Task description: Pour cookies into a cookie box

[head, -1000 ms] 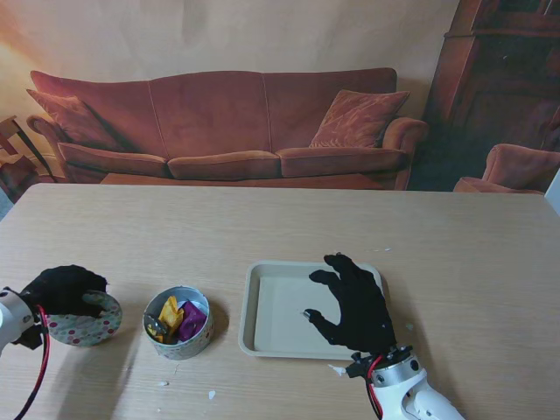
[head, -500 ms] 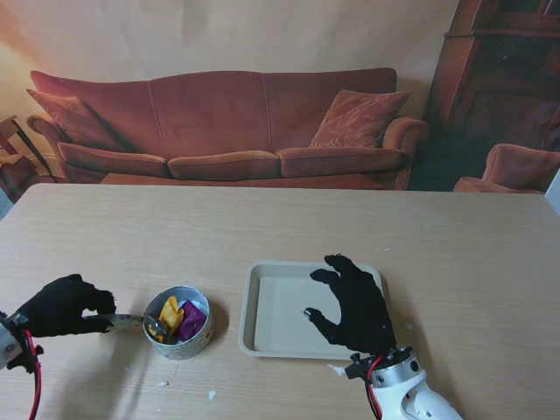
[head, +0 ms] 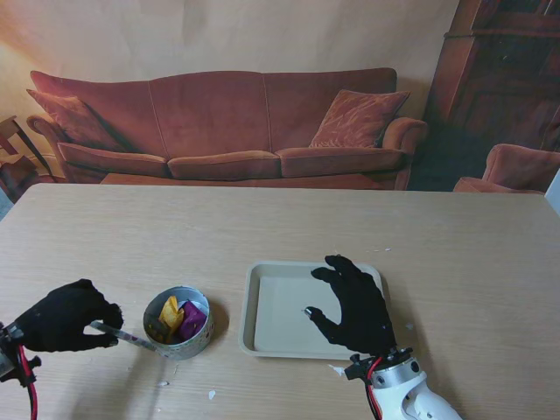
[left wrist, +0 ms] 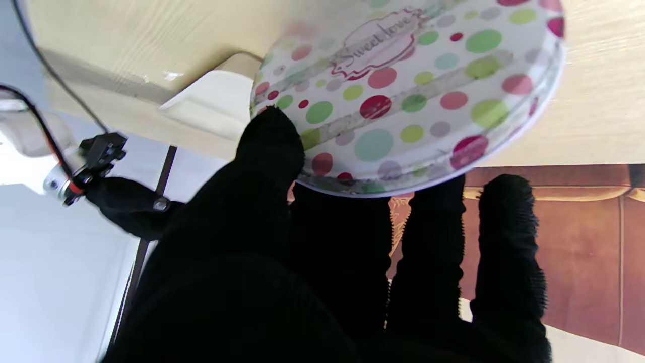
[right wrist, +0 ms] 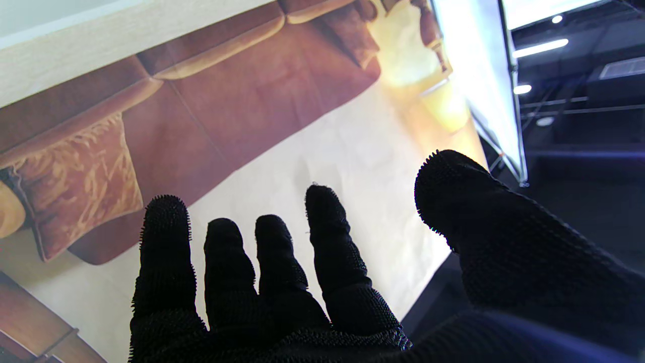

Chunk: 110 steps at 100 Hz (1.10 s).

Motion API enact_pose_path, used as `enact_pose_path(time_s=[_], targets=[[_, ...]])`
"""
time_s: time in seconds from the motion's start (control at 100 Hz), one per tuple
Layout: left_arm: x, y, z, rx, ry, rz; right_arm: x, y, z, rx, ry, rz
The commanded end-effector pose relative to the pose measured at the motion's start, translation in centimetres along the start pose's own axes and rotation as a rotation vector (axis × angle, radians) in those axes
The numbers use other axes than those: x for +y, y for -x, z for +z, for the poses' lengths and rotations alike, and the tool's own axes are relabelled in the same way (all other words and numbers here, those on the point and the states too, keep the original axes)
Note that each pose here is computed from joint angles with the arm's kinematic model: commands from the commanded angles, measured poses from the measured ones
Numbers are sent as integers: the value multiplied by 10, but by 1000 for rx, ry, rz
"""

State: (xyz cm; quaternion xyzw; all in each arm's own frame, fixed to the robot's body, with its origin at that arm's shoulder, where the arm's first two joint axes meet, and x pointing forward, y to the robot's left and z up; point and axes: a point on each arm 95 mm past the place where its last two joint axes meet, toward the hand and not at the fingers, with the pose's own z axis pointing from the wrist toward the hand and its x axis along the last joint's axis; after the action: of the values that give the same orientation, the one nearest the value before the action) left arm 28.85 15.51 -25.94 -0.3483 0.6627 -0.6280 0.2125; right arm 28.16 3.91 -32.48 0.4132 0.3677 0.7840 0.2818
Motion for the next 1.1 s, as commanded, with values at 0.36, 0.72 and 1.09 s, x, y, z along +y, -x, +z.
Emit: enact_pose_path(time_s=[0.36,0.72,1.09], targets=[[-5,-30,27,119,-38,-43,-3,-6,-1,-1,-14,38],[-4,-36,76,115,-64,-64,-6,-9,0,-6,-30,60],[17,-10,120,-17,-34,-138,-10,-10,3,-10,-56,78]])
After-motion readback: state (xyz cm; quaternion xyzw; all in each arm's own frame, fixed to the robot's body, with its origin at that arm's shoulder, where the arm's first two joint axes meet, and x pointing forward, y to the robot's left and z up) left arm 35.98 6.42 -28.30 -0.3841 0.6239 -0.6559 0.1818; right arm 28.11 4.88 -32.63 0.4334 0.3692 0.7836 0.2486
